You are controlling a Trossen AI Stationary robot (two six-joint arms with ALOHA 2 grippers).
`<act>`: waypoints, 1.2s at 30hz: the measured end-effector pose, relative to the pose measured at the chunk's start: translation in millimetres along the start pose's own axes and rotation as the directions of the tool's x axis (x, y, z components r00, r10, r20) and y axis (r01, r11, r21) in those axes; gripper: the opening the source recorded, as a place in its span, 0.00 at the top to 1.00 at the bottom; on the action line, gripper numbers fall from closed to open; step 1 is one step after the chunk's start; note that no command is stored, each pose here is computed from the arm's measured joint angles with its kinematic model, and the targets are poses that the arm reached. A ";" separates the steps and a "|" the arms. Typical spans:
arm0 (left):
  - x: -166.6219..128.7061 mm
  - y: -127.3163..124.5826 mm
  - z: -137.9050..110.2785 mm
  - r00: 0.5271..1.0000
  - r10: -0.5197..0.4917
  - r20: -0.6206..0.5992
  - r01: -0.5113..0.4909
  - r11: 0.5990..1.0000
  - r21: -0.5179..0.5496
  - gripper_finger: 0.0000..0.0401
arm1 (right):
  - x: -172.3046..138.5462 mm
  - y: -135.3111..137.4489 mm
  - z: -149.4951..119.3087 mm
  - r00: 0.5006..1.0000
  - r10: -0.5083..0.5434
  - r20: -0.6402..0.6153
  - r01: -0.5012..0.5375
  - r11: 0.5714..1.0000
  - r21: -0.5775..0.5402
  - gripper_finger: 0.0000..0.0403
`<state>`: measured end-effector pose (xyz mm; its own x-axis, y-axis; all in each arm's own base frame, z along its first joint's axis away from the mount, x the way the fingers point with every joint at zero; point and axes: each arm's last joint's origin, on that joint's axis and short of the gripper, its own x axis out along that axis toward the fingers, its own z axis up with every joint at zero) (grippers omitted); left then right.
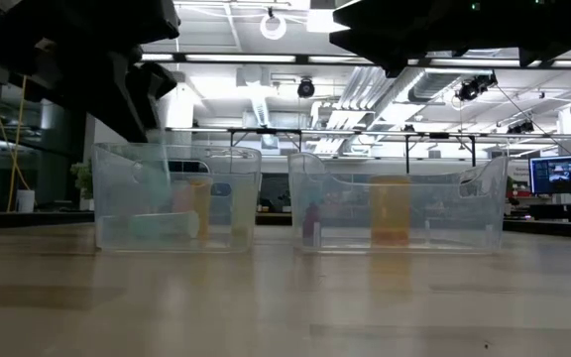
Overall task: Pick and place medicine bottles into bin by pill shape (circle, oval)
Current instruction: Put the green tablet bottle into the left transparent bin, then return to Home Position
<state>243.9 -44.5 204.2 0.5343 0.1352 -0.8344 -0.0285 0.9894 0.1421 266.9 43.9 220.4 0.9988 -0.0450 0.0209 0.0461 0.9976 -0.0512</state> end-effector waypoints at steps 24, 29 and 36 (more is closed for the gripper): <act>-118.1 43.1 -0.7 0.822 0.163 0.546 -0.161 0.986 -0.052 0.52 | 0.0 0.0 -0.6 1.000 0.000 -0.006 0.000 1.000 0.010 0.51; -128.5 65.3 -38.6 0.754 0.185 0.630 -0.117 0.982 -0.148 0.52 | 0.0 0.1 -0.7 1.000 0.001 -0.007 -0.001 1.000 0.004 0.51; -123.6 68.3 -87.7 0.662 0.155 0.734 -0.016 0.981 -0.192 0.53 | 0.0 0.0 -0.5 1.000 0.000 -0.005 0.000 1.000 0.003 0.51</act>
<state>101.8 10.9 270.4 0.9689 0.2043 -0.1394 -0.1990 0.9787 0.0508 266.9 43.9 219.8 0.9989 -0.0450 0.0155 0.0457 0.9978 -0.0484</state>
